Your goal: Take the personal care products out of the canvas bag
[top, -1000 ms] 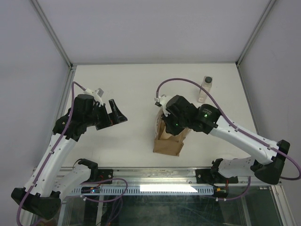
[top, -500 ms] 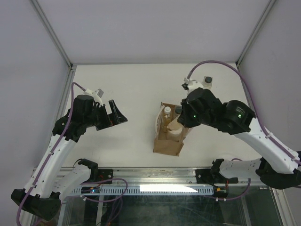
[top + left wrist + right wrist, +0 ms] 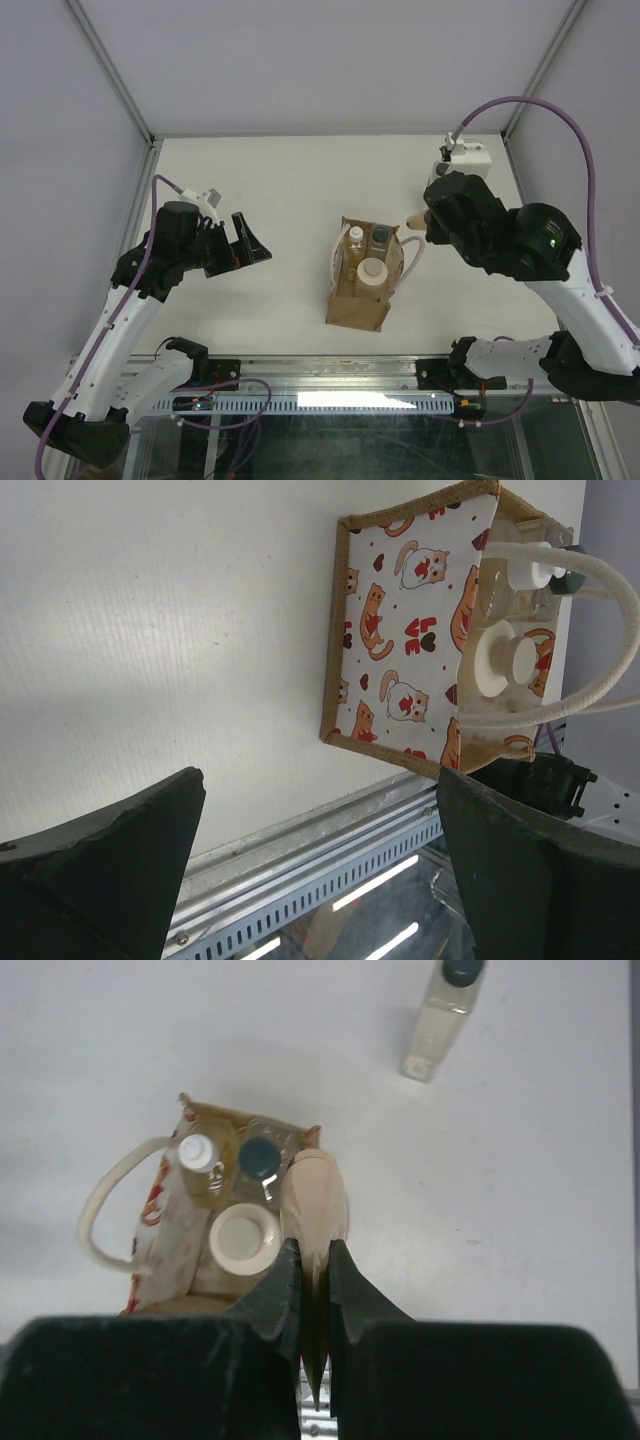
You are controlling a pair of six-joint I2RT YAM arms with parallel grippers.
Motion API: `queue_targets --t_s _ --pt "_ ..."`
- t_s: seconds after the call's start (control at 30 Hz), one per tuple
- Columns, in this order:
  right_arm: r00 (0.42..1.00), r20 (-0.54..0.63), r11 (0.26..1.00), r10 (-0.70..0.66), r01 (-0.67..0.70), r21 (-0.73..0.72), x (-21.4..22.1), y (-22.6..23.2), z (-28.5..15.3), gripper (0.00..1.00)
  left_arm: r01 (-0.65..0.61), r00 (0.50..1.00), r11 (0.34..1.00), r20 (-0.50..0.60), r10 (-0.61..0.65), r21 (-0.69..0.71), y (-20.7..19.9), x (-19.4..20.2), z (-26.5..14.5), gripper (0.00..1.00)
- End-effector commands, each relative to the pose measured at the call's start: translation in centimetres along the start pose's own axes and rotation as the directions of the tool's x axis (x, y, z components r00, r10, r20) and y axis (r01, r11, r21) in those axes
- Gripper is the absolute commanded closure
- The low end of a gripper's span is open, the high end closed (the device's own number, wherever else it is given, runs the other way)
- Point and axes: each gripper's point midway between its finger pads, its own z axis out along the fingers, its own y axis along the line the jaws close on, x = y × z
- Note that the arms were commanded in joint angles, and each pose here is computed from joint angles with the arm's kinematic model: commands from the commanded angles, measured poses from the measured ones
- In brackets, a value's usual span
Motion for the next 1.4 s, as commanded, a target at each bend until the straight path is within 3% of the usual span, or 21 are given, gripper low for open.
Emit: queue_targets --t_s 0.0,0.4,0.77,1.13,1.37 --pt "0.997 0.051 0.978 -0.058 0.046 0.205 -2.3 -3.4 1.8 1.00 -0.029 0.999 0.999 0.024 0.028 0.030 -0.7 -0.4 -0.5 0.01" --pt "0.973 -0.213 0.964 0.089 -0.030 0.265 1.6 -8.7 13.5 1.00 -0.036 0.998 0.999 0.044 0.035 0.011 -0.7 -1.0 -0.9 0.01" --pt "0.930 -0.270 0.937 0.249 -0.161 0.309 2.4 -15.6 22.4 1.00 -0.020 0.998 1.000 0.061 0.021 -0.012 -0.4 -1.1 -1.3 0.01" --pt "0.902 -0.351 0.932 0.250 -0.127 0.339 2.0 -18.2 29.1 1.00 -0.018 0.998 0.999 0.052 0.020 -0.037 -0.1 -1.5 -0.7 0.01" --pt "0.886 -0.392 0.932 0.249 -0.108 0.346 3.5 -18.5 30.8 1.00 -0.022 0.998 0.999 0.052 0.025 -0.050 0.0 -1.7 -0.7 0.01"
